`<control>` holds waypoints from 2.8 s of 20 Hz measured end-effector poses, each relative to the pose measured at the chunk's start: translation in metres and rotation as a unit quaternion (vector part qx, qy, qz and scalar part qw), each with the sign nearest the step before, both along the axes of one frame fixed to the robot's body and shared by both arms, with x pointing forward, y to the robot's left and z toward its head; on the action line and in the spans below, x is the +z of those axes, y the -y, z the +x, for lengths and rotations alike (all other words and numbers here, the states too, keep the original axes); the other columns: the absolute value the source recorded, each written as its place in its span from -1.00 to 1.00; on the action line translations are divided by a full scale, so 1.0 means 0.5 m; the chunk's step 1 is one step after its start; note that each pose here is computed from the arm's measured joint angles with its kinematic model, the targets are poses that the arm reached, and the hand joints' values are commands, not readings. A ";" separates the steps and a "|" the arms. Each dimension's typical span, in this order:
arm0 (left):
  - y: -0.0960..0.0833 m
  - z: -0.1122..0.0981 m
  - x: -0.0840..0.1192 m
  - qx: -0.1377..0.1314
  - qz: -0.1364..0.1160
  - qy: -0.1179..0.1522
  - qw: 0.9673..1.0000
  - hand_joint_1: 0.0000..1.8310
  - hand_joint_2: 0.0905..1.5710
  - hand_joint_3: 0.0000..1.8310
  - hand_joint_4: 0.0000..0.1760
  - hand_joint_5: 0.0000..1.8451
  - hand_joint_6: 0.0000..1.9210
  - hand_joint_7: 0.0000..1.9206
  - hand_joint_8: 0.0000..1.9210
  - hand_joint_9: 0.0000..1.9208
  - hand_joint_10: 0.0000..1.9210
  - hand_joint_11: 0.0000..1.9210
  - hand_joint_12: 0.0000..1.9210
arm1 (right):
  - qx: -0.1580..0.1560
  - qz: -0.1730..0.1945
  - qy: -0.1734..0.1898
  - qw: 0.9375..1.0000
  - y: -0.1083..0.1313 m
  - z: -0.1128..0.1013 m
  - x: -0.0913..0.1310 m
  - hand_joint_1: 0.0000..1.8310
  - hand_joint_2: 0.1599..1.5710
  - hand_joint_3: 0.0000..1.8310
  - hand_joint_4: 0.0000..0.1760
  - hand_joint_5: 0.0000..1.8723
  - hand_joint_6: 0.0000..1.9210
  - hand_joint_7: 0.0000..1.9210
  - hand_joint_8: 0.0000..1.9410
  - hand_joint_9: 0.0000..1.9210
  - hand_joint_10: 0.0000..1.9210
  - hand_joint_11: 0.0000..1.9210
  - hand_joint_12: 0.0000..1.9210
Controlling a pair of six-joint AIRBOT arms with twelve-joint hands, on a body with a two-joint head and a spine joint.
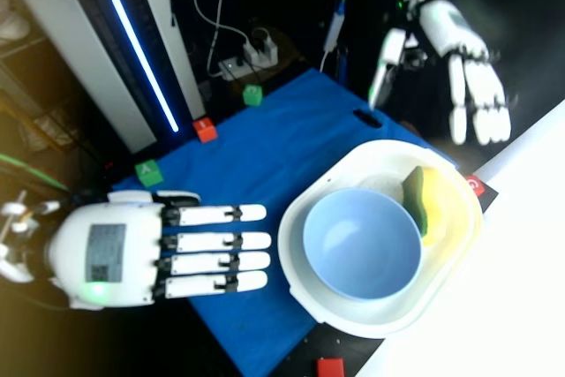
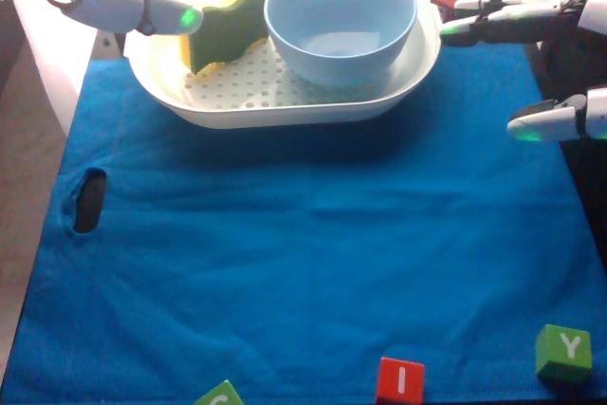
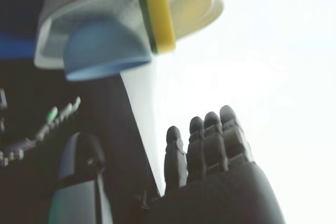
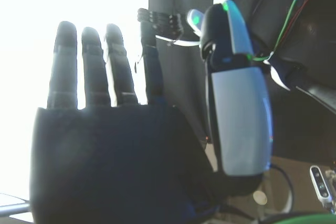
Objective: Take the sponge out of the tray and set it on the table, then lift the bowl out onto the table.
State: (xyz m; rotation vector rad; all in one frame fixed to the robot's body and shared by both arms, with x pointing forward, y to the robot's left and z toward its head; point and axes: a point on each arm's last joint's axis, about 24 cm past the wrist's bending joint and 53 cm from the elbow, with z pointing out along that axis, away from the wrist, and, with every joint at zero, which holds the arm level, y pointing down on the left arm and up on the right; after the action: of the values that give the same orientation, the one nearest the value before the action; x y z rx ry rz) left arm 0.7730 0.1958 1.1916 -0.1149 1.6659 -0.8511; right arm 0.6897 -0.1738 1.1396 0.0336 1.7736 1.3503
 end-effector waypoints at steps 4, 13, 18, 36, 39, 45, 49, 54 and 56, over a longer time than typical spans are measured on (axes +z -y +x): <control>0.009 0.044 -0.040 0.026 0.027 -0.026 0.999 -0.16 0.16 -1.00 -0.42 -0.45 -0.99 -0.51 -0.99 -0.59 -0.99 -1.00 -0.16 | -0.002 0.000 -0.001 1.000 0.000 0.002 -0.002 -0.11 0.36 -1.00 0.21 -0.60 -1.00 -0.77 -1.00 -0.88 -1.00 -1.00 -0.69; 0.035 0.094 -0.126 0.051 0.080 -0.085 0.992 -0.06 0.21 -0.99 -0.80 -0.35 -0.99 -0.38 -0.99 -0.47 -0.97 -1.00 0.07 | -0.001 -0.001 -0.002 1.000 -0.002 0.004 -0.007 -0.25 0.39 -1.00 0.63 -0.56 -0.99 -0.74 -1.00 -0.87 -1.00 -0.99 -0.72; 0.061 0.102 -0.127 0.045 0.093 -0.082 0.991 0.29 0.43 -1.00 -1.00 0.00 -0.35 -0.03 0.10 -0.54 0.24 -0.98 0.78 | 0.000 -0.001 -0.003 1.000 -0.006 0.003 -0.009 -0.39 0.43 -1.00 0.86 -0.53 -1.00 -0.72 -1.00 -0.84 -1.00 -1.00 -0.56; 0.050 0.002 0.083 -0.006 0.102 0.066 0.993 0.36 0.39 -1.00 -1.00 0.12 -0.23 -0.01 0.27 -0.06 0.04 -0.26 0.62 | 0.002 0.009 -0.015 1.000 -0.015 0.001 -0.015 -0.40 0.54 -1.00 0.27 -0.51 -1.00 -0.68 -1.00 -0.82 -1.00 -0.99 -0.64; 0.082 -0.131 0.095 -0.073 0.120 0.118 0.983 0.35 0.37 -1.00 -1.00 0.12 -0.22 0.03 0.19 0.04 -0.13 -0.14 0.39 | 0.005 0.010 -0.017 1.000 -0.019 -0.002 -0.016 -0.36 0.53 -1.00 0.33 -0.50 -1.00 -0.67 -1.00 -0.81 -1.00 -1.00 -0.47; 0.078 -0.247 0.080 -0.142 0.053 0.098 0.984 0.38 0.33 -1.00 -1.00 0.08 -0.14 0.19 -0.07 0.06 -0.09 -0.15 0.44 | 0.002 0.016 -0.019 1.000 -0.020 -0.002 -0.014 -0.37 0.56 -1.00 0.25 -0.51 -1.00 -0.68 -1.00 -0.81 -1.00 -1.00 -0.51; 0.108 -0.328 0.044 -0.199 0.032 0.067 0.977 0.36 0.42 -1.00 -1.00 0.01 -0.10 -0.02 0.33 -0.15 0.50 -0.13 0.75 | 0.000 0.018 -0.021 1.000 -0.017 -0.001 -0.016 -0.47 0.54 -1.00 0.19 -0.50 -1.00 -0.65 -1.00 -0.79 -1.00 -1.00 -0.71; 0.106 -0.361 -0.069 -0.209 0.039 -0.018 0.977 0.38 0.34 -1.00 -1.00 0.22 -0.37 0.04 0.16 -0.09 0.16 -0.20 0.45 | -0.002 0.017 -0.025 1.000 -0.016 -0.002 -0.023 -0.41 0.52 -1.00 0.92 -0.48 -1.00 -0.63 -1.00 -0.74 -1.00 -1.00 -0.61; 0.109 -0.355 -0.098 -0.204 0.044 -0.037 0.977 0.32 0.41 -1.00 -1.00 0.05 -0.06 -0.04 0.22 -0.24 0.07 -0.42 0.47 | 0.000 0.017 -0.025 1.000 -0.019 -0.003 -0.023 -0.40 0.54 -1.00 0.81 -0.48 -1.00 -0.65 -1.00 -0.77 -1.00 -1.00 -0.72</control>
State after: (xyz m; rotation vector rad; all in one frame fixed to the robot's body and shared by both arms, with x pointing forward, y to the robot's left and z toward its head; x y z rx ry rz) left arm 0.5956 0.1415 1.1428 0.2703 1.8245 -1.0867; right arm 0.6883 -0.1645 1.1280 0.0875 1.7920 1.3905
